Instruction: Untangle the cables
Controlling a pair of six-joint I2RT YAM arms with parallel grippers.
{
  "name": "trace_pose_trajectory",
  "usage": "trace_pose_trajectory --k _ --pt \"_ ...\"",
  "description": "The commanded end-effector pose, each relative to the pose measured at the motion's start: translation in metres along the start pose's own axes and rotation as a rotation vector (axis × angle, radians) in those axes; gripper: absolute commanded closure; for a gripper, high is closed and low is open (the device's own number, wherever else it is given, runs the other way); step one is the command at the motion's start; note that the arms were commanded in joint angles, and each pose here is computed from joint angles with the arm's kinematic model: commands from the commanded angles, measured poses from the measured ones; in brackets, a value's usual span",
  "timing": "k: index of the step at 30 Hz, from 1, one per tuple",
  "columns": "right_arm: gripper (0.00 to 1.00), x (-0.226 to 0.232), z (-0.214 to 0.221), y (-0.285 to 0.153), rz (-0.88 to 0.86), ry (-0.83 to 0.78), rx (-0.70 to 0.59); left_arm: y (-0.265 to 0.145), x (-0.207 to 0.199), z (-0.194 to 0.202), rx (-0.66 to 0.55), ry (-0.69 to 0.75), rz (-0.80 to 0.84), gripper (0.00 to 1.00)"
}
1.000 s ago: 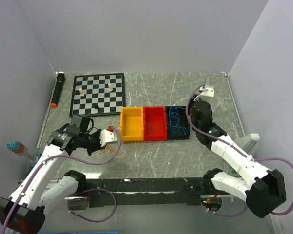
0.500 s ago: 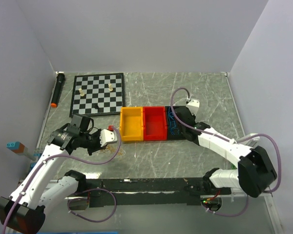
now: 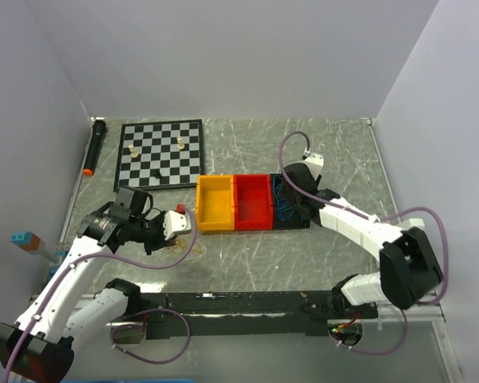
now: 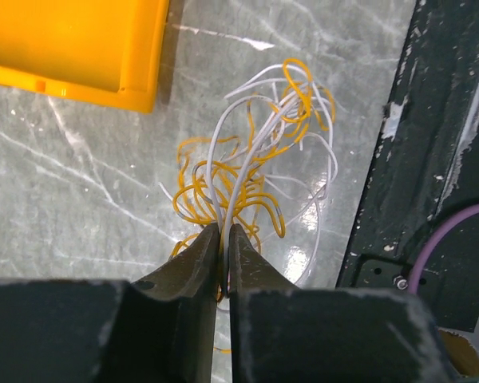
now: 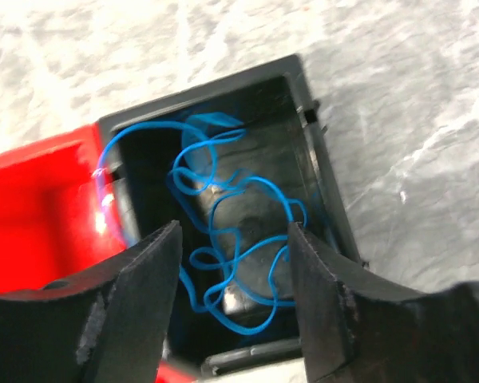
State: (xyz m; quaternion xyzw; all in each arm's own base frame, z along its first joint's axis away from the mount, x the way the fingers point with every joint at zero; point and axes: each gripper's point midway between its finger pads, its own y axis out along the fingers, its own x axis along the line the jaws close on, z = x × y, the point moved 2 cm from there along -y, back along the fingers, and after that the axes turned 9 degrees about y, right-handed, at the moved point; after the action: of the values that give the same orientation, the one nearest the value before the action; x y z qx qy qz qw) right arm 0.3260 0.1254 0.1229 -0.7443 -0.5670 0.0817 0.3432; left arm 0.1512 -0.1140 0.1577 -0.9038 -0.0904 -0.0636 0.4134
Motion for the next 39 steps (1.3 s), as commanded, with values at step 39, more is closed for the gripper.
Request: trace_pose_trajectory --k 39 --pt "0.34 0.197 0.077 -0.255 -1.487 -0.409 0.031 -0.019 -0.003 -0.062 -0.235 -0.011 0.096 0.89"
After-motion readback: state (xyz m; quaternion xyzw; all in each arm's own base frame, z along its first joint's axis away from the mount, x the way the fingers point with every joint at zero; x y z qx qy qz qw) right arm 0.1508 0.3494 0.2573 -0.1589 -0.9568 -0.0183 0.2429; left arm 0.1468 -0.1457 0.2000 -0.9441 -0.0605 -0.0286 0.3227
